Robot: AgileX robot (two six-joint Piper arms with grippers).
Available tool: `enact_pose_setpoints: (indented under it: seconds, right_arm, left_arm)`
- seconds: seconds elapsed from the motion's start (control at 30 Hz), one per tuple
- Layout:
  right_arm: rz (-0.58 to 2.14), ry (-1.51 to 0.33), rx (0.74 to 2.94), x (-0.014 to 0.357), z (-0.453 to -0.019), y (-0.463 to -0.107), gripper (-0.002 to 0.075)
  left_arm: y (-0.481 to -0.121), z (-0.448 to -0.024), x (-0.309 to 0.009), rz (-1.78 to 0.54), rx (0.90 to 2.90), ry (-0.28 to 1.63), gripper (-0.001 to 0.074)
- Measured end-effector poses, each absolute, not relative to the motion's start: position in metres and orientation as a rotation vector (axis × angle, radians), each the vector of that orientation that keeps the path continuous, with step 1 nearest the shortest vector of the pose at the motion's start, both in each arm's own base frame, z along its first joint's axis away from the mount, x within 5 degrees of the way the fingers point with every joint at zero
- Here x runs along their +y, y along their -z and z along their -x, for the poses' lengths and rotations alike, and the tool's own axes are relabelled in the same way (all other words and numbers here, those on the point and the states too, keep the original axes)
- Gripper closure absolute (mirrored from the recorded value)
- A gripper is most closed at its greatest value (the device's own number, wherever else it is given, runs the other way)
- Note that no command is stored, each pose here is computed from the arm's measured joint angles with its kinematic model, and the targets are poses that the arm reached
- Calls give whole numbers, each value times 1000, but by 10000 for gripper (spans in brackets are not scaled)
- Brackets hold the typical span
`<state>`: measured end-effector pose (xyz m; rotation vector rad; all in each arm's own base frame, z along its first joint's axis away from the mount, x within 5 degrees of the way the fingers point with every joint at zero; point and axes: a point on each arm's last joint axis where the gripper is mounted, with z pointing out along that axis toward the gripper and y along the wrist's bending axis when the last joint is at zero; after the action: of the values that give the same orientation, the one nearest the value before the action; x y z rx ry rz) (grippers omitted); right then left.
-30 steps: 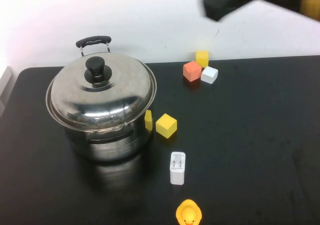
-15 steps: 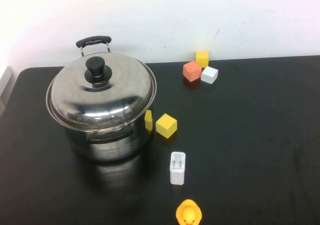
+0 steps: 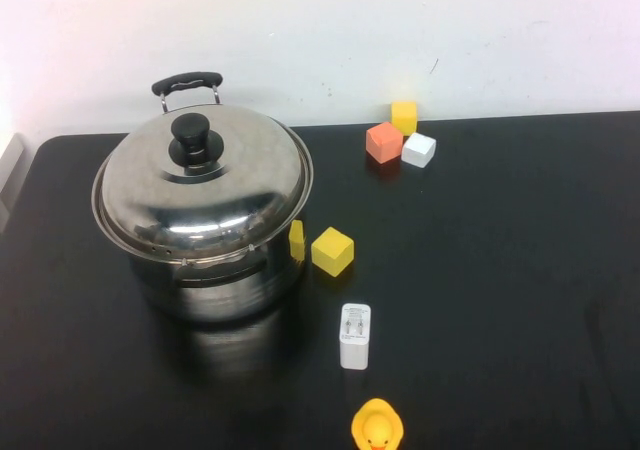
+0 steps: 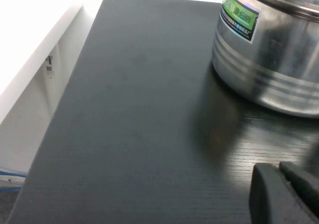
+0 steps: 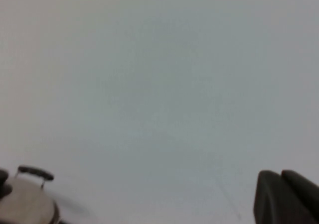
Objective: Cover the pot
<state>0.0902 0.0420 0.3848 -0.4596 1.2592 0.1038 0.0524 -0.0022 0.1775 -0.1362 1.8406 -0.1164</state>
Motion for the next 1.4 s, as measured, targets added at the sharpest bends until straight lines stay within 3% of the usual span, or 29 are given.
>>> enact_pose_setpoints:
  seconds: [0.33,0.67,0.83,0.93,1.1,1.4]
  right_arm:
    - [536,-324,1381,51,-79,-323,728]
    - [545,-422,1410,56,-77,-317,728]
    - [618,-301,1410,54,-79,-309,728]
    - [669,-203,1540,50,-81,-295,728]
    - [818,-257,1724,54,-74,-261,728]
    - [491,10,1678,20,-68,-217,728]
  left_arm:
    - [-177,-52,-2,136,1841,116,737]
    - [-177,-52,-2,136,1841,116,737]
    - [-177,-52,-2,136,1841,116,737]
    - [-177,-52,-2,136,1841,116,737]
    - [-177,-52,-2,136,1841,116,737]
    - [-177,-52,-2,136,1841,116,737]
